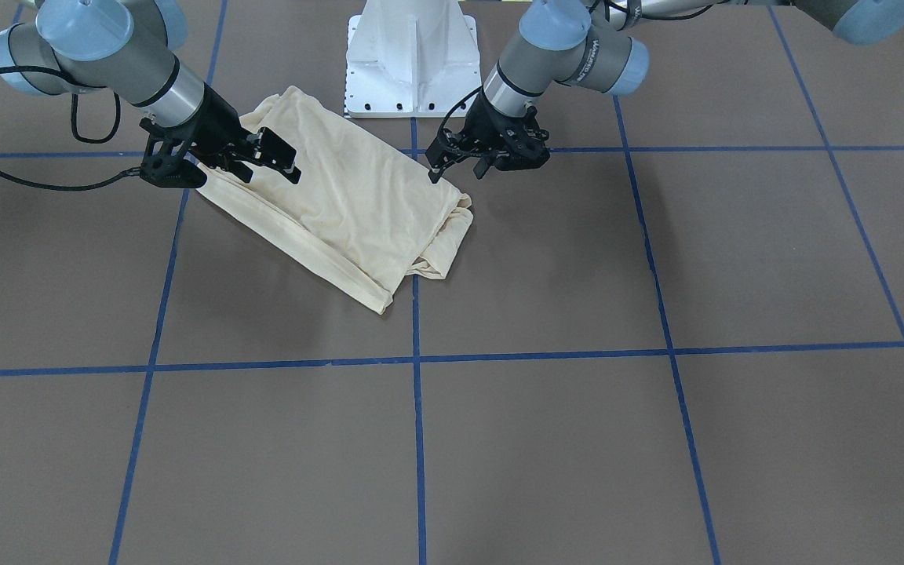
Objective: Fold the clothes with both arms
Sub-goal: 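Grasp the shirt corner nearest the left gripper while the right gripper releases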
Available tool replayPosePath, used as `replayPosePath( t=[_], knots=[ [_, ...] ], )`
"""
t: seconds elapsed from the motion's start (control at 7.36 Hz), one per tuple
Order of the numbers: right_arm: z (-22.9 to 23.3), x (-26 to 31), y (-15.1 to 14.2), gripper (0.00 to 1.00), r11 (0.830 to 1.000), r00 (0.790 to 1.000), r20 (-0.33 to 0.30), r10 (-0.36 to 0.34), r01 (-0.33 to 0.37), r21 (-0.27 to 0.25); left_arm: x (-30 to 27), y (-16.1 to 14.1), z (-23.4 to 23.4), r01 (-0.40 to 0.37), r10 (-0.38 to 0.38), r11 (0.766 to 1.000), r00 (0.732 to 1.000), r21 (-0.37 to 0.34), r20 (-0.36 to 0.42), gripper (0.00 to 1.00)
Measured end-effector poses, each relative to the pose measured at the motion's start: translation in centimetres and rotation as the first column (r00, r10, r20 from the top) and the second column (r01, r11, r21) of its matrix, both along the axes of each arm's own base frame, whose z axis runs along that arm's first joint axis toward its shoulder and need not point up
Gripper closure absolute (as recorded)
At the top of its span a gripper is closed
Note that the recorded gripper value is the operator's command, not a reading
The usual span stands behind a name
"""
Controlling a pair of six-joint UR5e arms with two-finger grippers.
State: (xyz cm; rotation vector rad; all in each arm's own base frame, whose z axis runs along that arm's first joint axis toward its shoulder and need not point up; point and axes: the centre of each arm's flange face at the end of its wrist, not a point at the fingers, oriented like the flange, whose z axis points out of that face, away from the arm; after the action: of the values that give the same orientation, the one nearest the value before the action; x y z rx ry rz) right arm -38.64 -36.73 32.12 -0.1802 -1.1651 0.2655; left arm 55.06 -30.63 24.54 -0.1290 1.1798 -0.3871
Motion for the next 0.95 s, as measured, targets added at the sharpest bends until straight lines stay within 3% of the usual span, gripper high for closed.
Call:
replayPosePath(
  t=[0.95],
  knots=[
    [0.6,-0.3,-0.4,0.00,1.000,1.000,-0.013,0.009,-0.009,-0.002,2.4,-0.3,0.7,-0.002,0.004,1.000,0.997,-0.031,0.071,0.12]
  ],
)
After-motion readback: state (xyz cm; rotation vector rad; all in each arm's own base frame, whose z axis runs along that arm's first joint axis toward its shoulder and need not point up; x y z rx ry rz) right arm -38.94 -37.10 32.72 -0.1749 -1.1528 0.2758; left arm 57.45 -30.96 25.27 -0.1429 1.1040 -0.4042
